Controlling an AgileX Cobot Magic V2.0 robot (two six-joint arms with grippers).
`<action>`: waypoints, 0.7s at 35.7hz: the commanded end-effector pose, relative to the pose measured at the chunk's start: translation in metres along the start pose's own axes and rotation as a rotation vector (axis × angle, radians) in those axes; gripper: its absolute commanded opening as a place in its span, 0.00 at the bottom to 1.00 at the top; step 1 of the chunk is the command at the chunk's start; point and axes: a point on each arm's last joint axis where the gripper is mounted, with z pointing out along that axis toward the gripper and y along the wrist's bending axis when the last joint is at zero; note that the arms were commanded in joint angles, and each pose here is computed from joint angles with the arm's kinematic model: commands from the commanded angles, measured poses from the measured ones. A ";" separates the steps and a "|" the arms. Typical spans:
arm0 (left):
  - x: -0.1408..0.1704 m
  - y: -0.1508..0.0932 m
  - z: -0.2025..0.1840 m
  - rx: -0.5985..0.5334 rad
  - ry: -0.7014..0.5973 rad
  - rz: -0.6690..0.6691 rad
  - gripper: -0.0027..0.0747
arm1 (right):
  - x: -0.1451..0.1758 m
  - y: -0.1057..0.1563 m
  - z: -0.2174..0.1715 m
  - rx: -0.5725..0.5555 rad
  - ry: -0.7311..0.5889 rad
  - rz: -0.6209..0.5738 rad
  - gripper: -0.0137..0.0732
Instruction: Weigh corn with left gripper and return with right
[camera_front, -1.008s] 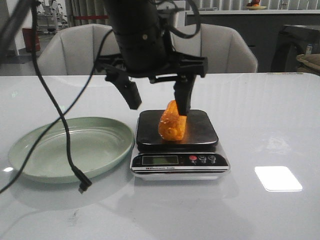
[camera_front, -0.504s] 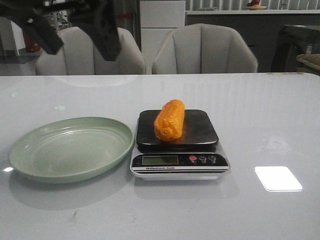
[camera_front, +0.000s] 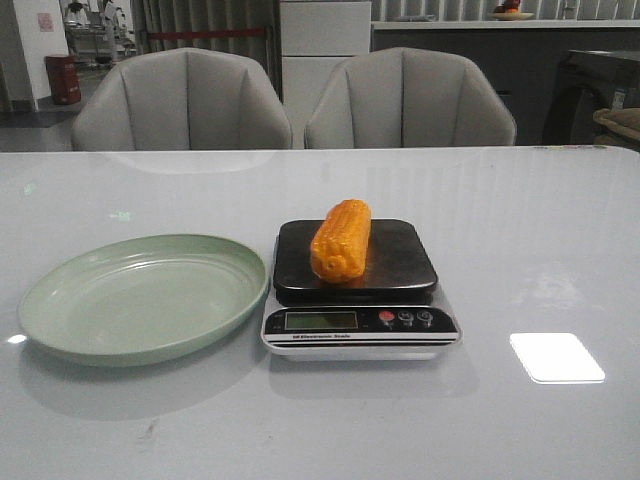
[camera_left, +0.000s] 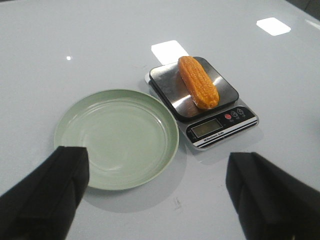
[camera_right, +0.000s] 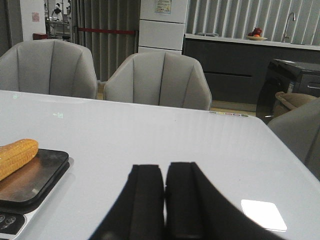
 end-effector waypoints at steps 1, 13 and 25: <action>0.001 0.003 -0.018 0.030 -0.145 0.009 0.78 | -0.006 0.000 -0.002 0.003 -0.100 -0.016 0.37; 0.039 0.014 -0.045 0.058 -0.278 -0.020 0.19 | -0.033 -0.001 -0.007 0.001 -0.329 0.041 0.37; 0.045 0.016 -0.053 0.072 -0.336 -0.027 0.22 | -0.103 -0.004 0.014 0.005 -0.080 0.054 0.37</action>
